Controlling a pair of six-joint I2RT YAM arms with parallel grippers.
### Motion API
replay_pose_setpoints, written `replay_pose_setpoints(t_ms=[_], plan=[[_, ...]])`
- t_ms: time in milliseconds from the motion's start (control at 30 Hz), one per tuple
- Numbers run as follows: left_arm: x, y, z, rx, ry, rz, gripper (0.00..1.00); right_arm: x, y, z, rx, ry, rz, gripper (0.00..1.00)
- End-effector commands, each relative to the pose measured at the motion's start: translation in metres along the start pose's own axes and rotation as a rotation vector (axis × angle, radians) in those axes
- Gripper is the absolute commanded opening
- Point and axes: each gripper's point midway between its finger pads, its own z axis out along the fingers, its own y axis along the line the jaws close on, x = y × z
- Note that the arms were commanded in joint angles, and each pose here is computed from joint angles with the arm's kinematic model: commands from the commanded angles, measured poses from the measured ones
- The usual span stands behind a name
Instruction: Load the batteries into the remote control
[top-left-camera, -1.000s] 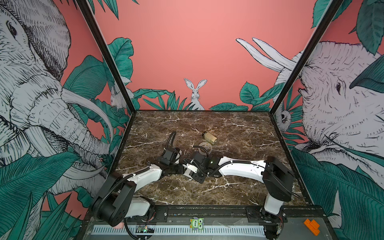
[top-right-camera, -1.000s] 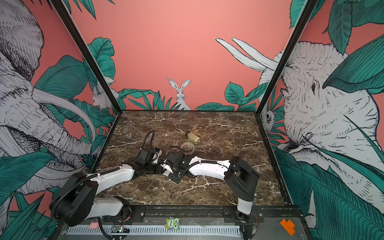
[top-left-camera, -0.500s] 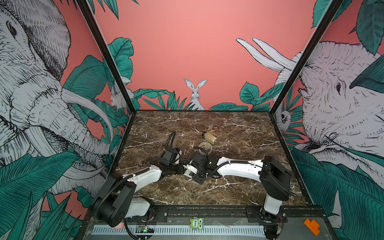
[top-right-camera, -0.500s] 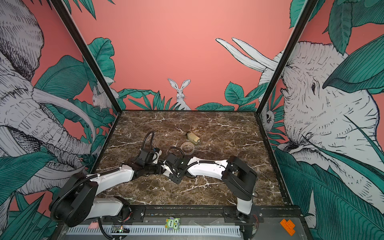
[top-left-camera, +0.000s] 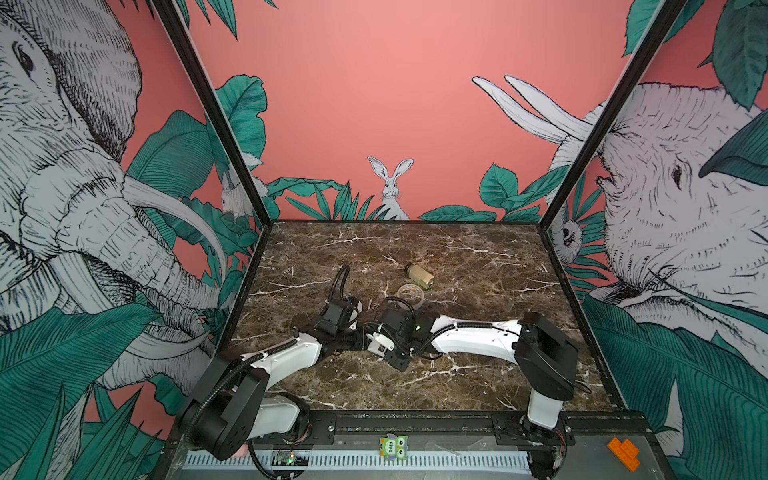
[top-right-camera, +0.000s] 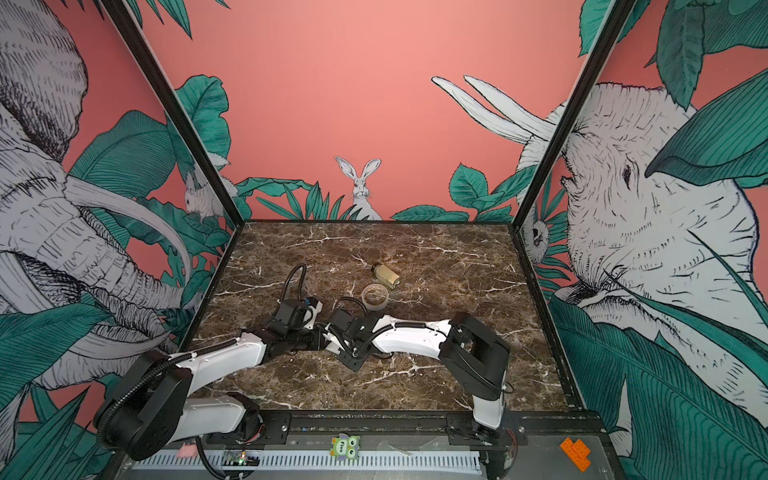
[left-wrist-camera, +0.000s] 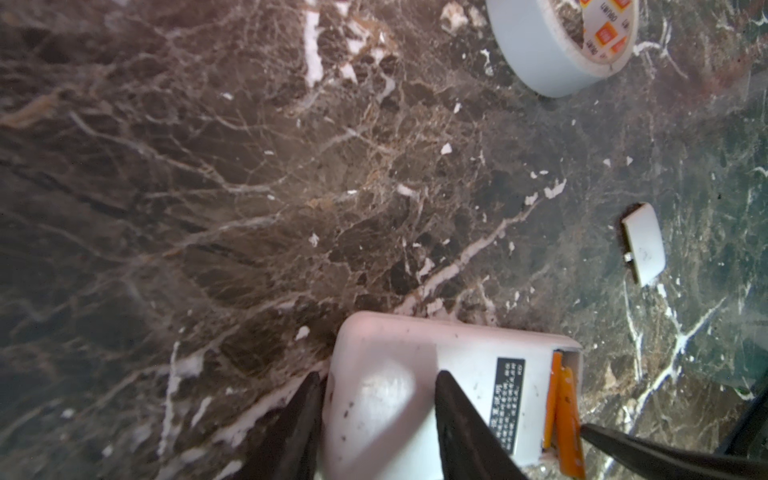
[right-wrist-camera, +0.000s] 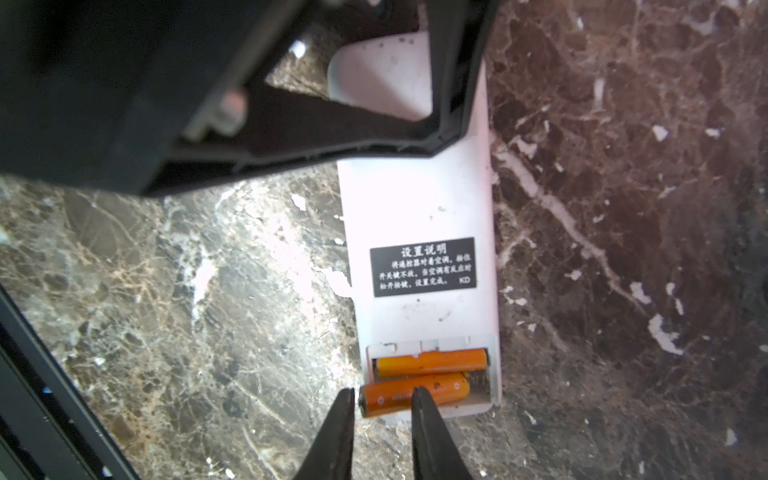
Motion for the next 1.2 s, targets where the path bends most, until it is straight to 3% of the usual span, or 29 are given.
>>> replay_pose_setpoints(t_ms=[0,1167], plan=[[0.031,0.016,0.001,-0.048,0.096,-0.036,0.46,0.008,-0.002,0.001,0.029,0.036,-0.006,0.23],[0.033,0.016,0.005,-0.044,0.110,-0.035,0.46,0.017,-0.015,0.005,0.116,0.080,-0.045,0.17]])
